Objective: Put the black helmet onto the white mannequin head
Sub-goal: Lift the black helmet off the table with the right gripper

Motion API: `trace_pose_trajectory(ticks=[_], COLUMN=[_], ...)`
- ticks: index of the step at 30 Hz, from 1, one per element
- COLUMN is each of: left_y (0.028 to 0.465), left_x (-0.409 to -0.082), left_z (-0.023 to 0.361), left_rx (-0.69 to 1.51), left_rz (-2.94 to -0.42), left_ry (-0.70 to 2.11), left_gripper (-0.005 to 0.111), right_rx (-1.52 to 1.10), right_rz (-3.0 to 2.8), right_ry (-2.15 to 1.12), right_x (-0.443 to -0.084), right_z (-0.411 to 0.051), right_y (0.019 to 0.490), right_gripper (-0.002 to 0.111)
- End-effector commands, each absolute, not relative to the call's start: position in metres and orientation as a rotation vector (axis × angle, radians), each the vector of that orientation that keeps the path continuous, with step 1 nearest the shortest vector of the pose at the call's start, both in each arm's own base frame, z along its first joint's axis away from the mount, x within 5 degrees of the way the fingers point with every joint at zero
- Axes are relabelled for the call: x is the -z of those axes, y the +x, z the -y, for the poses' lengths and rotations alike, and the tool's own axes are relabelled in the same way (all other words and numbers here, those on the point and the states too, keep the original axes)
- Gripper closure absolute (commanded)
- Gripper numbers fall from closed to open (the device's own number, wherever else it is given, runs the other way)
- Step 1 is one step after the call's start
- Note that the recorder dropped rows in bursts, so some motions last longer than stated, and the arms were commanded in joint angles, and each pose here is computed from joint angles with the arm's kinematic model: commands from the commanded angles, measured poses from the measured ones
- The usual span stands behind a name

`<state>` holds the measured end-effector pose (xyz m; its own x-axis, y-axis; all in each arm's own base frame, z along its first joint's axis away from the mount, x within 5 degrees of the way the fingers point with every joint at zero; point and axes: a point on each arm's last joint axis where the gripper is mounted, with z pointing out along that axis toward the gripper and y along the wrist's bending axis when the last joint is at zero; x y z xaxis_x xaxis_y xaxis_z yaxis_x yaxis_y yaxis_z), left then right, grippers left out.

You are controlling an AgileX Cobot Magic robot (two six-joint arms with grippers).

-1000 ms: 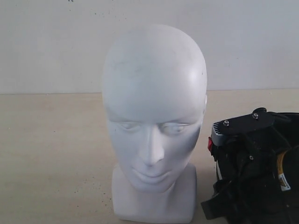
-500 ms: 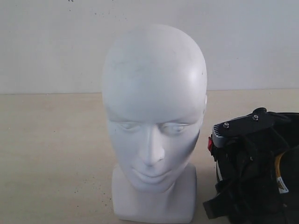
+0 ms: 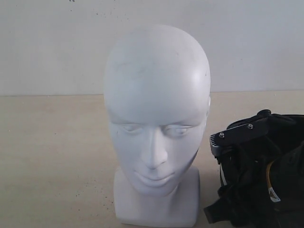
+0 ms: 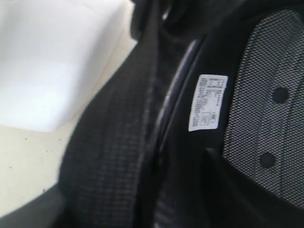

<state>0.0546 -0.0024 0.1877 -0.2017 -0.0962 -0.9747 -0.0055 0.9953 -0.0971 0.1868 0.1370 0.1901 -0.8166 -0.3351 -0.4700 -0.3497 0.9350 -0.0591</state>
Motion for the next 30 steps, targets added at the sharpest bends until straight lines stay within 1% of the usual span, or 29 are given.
trace_pose_trajectory(ticks=[1, 3, 6, 13, 15, 19, 20, 25, 30], left_y=[0.055, 0.055, 0.055, 0.055, 0.055, 0.055, 0.055, 0.055, 0.055], left_x=[-0.187, -0.187, -0.187, -0.187, -0.187, -0.187, -0.187, -0.187, -0.187], left_z=[0.003, 0.003, 0.003, 0.003, 0.003, 0.003, 0.003, 0.003, 0.003], left_rx=[0.08, 0.08, 0.08, 0.08, 0.08, 0.08, 0.08, 0.08, 0.08], left_rz=[-1.775, -1.775, -1.775, -1.775, -1.775, -1.775, -1.775, -1.775, -1.775], left_ry=[-0.064, -0.064, -0.064, -0.064, -0.064, -0.064, -0.064, -0.064, -0.064], left_gripper=[0.102, 0.102, 0.102, 0.102, 0.102, 0.102, 0.102, 0.102, 0.102], right_rx=[-0.003, -0.003, -0.003, 0.002, 0.024, 0.063, 0.073, 0.174, 0.231], right_rz=[-2.595, -2.595, -2.595, -2.607, -2.611, -2.611, -2.61, -2.606, -2.568], right_ry=[-0.481, -0.481, -0.478, -0.443, -0.441, -0.455, -0.455, -0.461, -0.472], right_x=[-0.19, -0.19, -0.19, -0.189, -0.189, -0.189, -0.191, -0.199, -0.219], right_z=[-0.135, -0.135, -0.135, -0.134, -0.132, -0.13, -0.129, -0.126, -0.125], right_y=[0.188, 0.188, 0.188, 0.188, 0.188, 0.188, 0.188, 0.192, 0.197], right_gripper=[0.069, 0.073, 0.07, 0.071, 0.079, 0.104, 0.108, 0.108, 0.108])
